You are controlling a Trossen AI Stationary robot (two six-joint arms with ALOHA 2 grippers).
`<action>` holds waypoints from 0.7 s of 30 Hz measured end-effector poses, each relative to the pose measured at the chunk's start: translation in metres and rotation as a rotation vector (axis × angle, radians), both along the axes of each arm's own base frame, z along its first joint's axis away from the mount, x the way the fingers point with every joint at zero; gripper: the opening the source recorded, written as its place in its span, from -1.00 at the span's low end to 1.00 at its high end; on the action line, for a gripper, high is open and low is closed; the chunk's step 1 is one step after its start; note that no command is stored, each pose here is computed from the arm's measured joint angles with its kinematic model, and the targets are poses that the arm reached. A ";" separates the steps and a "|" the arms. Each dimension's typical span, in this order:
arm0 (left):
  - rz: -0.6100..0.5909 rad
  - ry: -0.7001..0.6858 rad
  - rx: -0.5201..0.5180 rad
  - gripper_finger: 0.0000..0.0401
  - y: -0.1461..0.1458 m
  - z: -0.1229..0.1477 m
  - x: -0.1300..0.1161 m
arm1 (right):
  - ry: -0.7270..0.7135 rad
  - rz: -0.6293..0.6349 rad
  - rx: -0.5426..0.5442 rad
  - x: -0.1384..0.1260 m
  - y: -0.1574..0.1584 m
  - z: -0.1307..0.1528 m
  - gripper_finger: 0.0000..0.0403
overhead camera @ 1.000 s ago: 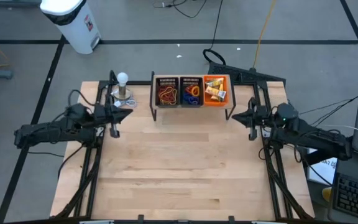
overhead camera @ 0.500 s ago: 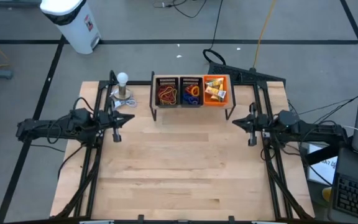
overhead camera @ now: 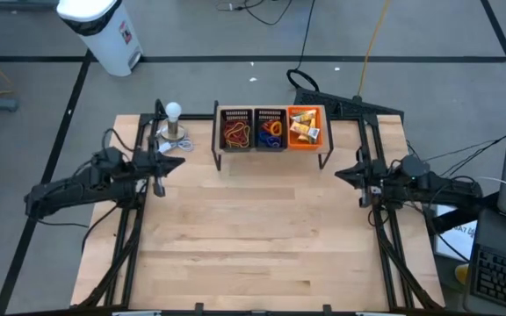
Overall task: Pick & Place Office Desk Supplies
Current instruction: Return to Home Position
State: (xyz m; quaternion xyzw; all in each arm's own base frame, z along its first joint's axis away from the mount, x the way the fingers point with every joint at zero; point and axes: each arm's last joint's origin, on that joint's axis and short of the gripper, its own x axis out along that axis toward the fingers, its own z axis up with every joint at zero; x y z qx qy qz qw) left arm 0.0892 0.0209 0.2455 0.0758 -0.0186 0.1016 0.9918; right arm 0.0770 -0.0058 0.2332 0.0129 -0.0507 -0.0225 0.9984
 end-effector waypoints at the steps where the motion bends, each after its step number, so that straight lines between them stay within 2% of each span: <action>1: 0.001 -0.004 -0.002 -1.00 -0.001 0.000 -0.003 | -0.018 -0.009 0.009 -0.002 0.000 0.000 -1.00; 6: 0.004 -0.068 -0.016 -1.00 -0.005 -0.013 -0.006 | -0.004 -0.054 0.041 0.003 -0.002 -0.011 -1.00; 10: 0.023 -0.045 -0.036 -1.00 -0.005 -0.039 -0.001 | 0.001 -0.062 0.049 0.010 -0.003 -0.028 -1.00; 16: 0.000 -0.027 -0.055 -1.00 -0.007 -0.058 0.003 | 0.039 -0.060 0.075 0.018 -0.004 -0.057 -1.00; 21: -0.015 -0.020 -0.072 -1.00 -0.008 -0.067 0.005 | -0.023 -0.056 0.096 0.019 -0.004 -0.054 -1.00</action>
